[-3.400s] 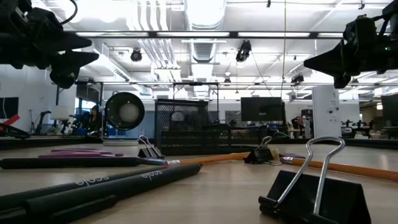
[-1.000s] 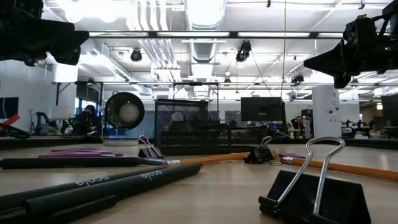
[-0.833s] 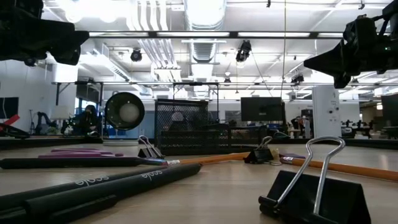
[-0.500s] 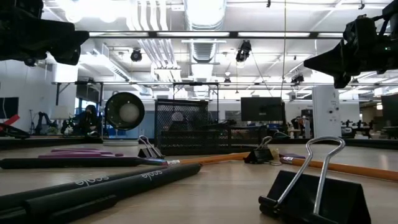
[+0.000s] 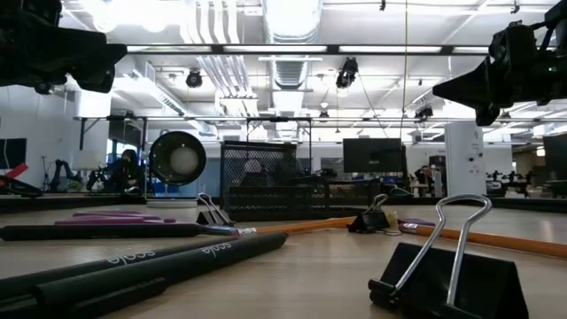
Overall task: Pick and place office supplies into organizer
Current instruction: Put the purple scissors into the black desk organizer
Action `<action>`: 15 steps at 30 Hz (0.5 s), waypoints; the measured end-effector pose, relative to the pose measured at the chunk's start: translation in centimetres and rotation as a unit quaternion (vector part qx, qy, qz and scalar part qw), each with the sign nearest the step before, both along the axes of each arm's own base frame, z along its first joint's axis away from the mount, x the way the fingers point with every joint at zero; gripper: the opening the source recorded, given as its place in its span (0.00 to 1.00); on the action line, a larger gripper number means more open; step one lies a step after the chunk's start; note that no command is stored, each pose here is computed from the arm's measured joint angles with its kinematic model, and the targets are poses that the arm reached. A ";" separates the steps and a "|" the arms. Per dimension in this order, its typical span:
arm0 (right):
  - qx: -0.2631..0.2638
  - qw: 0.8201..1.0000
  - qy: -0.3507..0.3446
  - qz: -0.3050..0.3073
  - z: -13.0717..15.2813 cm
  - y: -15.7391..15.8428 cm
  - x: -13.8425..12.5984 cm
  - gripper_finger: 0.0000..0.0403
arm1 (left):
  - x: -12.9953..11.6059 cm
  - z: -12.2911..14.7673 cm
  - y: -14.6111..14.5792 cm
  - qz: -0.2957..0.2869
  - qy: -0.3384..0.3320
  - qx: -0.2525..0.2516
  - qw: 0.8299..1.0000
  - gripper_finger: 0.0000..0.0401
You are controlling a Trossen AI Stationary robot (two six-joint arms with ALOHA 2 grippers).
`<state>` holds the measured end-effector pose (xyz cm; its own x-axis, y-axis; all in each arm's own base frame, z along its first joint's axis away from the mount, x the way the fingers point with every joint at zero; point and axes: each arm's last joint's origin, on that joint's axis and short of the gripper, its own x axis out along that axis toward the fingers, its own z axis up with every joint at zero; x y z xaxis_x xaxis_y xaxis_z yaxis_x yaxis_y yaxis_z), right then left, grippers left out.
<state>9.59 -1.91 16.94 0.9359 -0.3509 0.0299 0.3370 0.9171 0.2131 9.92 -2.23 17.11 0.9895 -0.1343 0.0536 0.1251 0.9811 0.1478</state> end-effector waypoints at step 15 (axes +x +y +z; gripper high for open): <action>-0.018 1.000 0.006 -0.020 0.0 -0.1 0.0 0.03 | 0.0 0.0 0.0 0.000 0.000 0.000 1.000 0.38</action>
